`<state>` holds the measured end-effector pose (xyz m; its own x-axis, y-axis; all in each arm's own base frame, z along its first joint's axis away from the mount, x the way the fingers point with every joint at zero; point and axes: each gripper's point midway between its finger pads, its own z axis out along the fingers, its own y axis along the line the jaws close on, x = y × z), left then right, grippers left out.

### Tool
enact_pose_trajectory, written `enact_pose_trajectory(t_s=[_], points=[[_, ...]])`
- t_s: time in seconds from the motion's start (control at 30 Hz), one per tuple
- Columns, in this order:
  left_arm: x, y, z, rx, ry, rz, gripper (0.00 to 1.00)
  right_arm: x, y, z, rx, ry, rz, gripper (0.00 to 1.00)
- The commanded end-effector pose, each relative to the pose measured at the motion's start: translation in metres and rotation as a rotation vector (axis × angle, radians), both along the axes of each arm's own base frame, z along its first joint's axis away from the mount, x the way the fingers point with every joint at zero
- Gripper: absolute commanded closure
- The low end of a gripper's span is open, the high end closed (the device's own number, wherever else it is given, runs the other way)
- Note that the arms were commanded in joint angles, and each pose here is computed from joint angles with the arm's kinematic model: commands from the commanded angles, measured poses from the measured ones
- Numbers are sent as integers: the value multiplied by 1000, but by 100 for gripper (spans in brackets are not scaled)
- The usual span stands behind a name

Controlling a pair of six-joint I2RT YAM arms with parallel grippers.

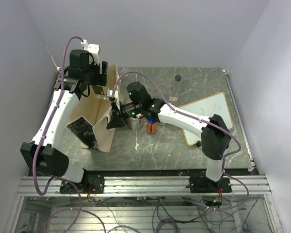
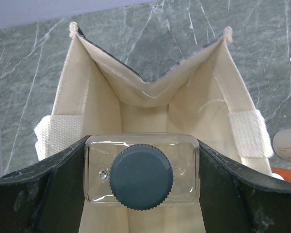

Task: Place the personal care products into the canvas bag
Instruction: Place the care product in the canvas bag.

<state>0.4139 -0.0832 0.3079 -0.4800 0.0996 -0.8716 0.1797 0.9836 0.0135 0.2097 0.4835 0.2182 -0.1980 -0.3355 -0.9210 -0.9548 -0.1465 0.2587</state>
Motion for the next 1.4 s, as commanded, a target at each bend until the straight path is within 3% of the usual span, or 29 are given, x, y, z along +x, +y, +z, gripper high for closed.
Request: enact_pose_trajectory(t_s=[0.0, 0.13, 0.37, 0.47, 0.73, 1.0, 1.37], points=[[22, -19, 62, -59, -261, -79, 93, -26, -7, 15, 45, -12, 104, 99], [24, -26, 53, -56, -268, -128, 93, -25, -13, 15, 31, -59, 99, 91], [28, -41, 47, -45, -315, -230, 93, -9, -25, 20, -30, -180, 32, 55], [34, -41, 40, -31, -309, -235, 93, 0, -33, 29, -41, -237, 0, 35], [46, -46, 27, -34, -312, -248, 93, 47, -66, 71, -5, -301, -133, 33], [47, -48, 17, -44, -311, -254, 93, 109, -91, 85, 5, -349, -271, 33], [43, -46, 11, -42, -311, -245, 93, 150, -70, 68, 33, -385, -277, 35]])
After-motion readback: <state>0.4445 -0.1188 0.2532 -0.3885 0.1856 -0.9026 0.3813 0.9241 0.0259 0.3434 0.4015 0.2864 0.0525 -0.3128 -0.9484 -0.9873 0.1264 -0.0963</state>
